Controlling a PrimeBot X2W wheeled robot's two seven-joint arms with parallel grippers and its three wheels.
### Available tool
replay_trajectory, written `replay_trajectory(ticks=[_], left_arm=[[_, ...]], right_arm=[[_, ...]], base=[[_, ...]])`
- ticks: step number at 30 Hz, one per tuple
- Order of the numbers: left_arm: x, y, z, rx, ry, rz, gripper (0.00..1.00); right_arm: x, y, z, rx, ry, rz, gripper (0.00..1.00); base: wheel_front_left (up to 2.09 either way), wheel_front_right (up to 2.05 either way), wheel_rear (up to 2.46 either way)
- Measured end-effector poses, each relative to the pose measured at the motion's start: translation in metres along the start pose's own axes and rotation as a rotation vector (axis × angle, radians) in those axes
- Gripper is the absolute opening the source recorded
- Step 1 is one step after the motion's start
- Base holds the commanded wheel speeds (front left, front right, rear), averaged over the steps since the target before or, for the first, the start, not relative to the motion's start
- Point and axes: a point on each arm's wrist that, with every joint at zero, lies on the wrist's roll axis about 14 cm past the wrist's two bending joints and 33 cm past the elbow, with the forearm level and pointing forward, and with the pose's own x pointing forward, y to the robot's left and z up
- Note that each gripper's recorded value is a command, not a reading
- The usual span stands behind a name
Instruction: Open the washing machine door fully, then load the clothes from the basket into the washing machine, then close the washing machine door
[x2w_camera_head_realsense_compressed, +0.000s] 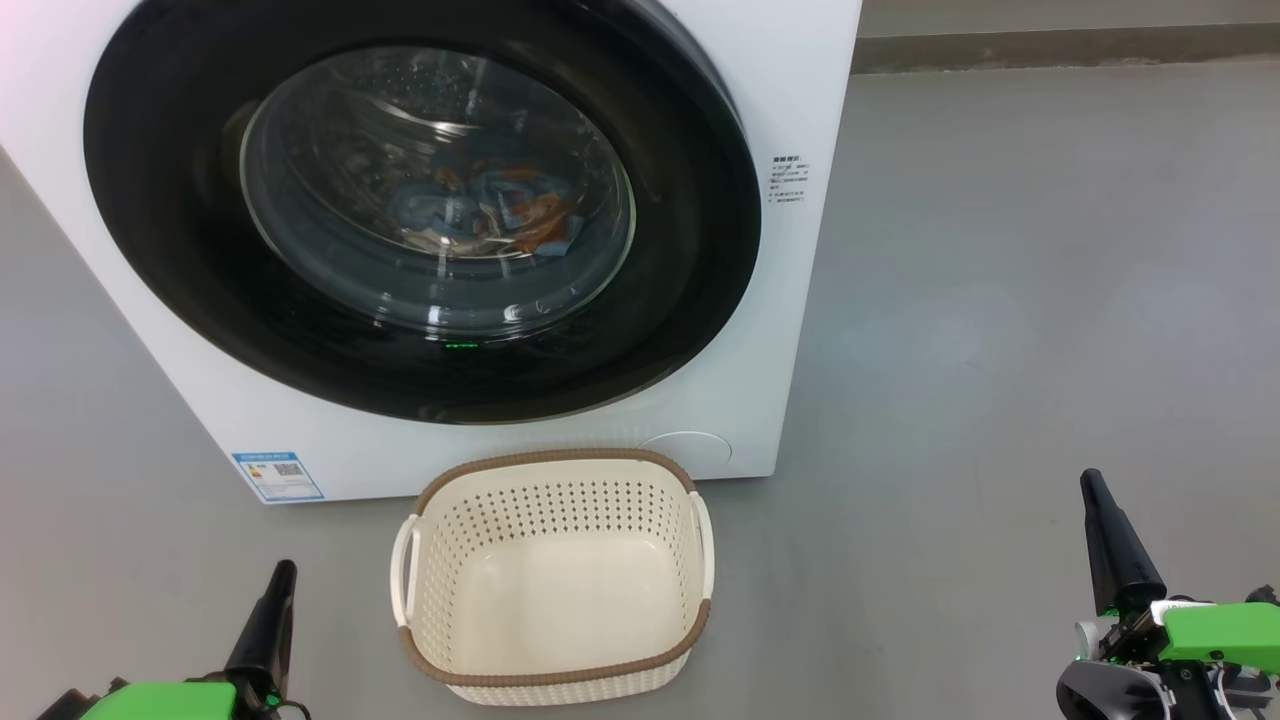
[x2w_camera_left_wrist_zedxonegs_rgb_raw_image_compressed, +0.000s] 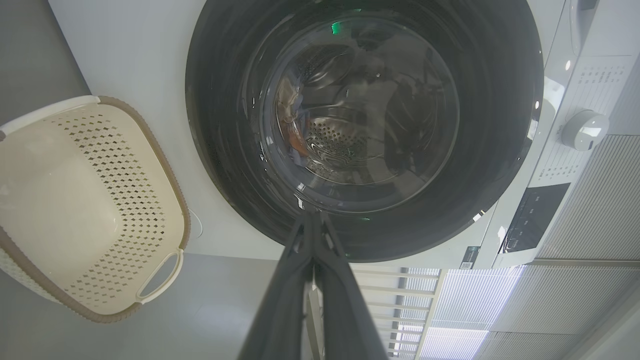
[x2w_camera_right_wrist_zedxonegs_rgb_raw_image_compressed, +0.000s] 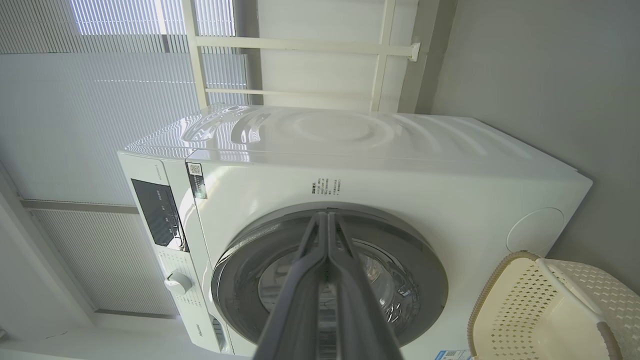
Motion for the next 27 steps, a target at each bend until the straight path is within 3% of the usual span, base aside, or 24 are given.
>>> replay_trajectory(ticks=[27], left_arm=[[0.0, 0.0, 0.0, -0.001, 0.0, 0.0, 0.0]], right_arm=[[0.0, -0.0001, 0.0002, 0.001, -0.001, 0.0, 0.0]], base=[[0.0, 0.0, 0.0]])
